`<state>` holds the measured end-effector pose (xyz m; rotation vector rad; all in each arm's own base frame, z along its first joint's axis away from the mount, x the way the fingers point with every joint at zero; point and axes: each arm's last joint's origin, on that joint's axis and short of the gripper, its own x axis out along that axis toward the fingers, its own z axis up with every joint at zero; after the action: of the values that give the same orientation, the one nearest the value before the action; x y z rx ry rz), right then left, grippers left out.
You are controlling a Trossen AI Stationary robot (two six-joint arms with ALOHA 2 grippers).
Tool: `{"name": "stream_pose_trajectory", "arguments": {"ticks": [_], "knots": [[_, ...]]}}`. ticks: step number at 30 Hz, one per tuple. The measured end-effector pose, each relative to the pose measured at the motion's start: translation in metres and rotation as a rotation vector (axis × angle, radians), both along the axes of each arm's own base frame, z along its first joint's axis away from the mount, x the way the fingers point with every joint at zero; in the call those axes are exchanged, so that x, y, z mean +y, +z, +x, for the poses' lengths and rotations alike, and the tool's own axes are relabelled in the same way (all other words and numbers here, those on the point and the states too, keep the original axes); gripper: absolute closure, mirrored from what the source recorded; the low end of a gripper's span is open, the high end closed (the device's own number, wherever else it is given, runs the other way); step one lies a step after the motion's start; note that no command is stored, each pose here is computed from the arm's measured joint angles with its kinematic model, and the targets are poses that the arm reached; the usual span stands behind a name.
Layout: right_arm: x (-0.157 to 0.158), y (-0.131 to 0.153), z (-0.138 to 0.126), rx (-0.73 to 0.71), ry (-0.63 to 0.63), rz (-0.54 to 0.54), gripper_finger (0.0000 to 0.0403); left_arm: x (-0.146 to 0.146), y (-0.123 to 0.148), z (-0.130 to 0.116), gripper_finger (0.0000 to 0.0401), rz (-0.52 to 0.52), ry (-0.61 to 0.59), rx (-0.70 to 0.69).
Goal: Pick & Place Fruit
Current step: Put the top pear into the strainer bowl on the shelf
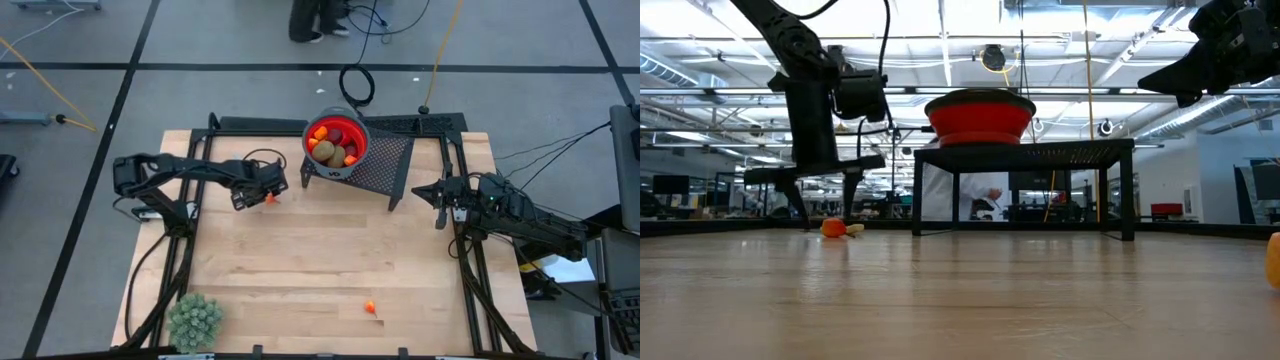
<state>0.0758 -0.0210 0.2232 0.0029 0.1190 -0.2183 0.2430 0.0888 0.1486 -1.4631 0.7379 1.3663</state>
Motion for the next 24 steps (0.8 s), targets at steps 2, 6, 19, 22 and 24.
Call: {"name": "stream_pose_trajectory", "arguments": {"ticks": [2, 6, 19, 22, 24], "knots": [[0.0, 0.0002, 0.0, -0.001, 0.0, 0.0, 0.0399, 0.0004, -0.0046, 0.0016, 0.0158, -0.008, 0.0, 0.009], [0.0, 0.0002, -0.0001, -0.002, 0.0, 0.0, 0.0399, 0.0008, -0.009, 0.005, 0.0158, -0.034, -0.02, -0.001], [0.0, 0.0005, 0.0, -0.005, 0.0, -0.001, 0.0399, 0.0007, -0.0093, 0.0048, 0.0168, -0.033, -0.024, 0.003], [0.0, 0.0005, 0.0, -0.005, 0.0, -0.001, 0.0399, 0.0004, -0.0097, 0.0046, 0.0195, -0.041, -0.027, 0.003], [0.0, 0.0005, 0.0, -0.005, 0.0, -0.001, 0.0399, 0.0001, -0.0097, 0.0048, 0.0217, -0.044, -0.028, 0.002]]}}
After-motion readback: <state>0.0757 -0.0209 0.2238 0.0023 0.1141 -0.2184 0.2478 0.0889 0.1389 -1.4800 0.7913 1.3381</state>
